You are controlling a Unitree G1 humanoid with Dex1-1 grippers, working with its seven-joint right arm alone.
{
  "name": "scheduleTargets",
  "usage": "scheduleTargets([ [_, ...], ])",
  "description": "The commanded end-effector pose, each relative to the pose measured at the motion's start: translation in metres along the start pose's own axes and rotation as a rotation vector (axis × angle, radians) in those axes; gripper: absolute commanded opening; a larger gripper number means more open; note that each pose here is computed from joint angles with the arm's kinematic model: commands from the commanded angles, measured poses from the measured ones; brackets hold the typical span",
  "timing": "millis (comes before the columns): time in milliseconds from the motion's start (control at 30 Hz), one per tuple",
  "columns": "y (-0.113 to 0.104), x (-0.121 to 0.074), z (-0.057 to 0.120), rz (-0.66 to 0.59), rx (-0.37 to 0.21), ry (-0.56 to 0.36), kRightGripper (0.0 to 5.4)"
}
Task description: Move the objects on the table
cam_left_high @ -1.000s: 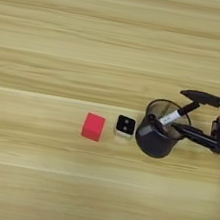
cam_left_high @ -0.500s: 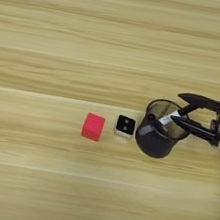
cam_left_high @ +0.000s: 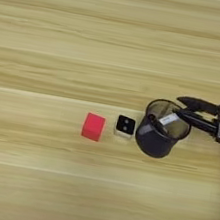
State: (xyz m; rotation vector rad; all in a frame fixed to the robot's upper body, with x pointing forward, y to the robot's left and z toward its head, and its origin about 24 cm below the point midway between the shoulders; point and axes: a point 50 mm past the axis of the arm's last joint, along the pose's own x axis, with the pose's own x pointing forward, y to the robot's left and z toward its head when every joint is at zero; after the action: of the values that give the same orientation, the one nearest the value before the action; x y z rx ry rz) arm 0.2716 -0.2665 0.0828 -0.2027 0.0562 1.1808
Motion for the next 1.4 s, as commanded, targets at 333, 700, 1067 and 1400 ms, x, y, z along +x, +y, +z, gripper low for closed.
scheduleTargets([
  [333,-0.018,-0.001,0.042,-0.039,-0.164,-0.051,0.69],
  [700,-0.017,0.000,0.059,-0.029,-0.200,-0.109,0.69],
  [1067,-0.017,-0.005,0.082,-0.028,-0.236,-0.182,0.69],
  [1400,-0.013,-0.006,0.098,-0.008,-0.282,-0.228,0.69],
])
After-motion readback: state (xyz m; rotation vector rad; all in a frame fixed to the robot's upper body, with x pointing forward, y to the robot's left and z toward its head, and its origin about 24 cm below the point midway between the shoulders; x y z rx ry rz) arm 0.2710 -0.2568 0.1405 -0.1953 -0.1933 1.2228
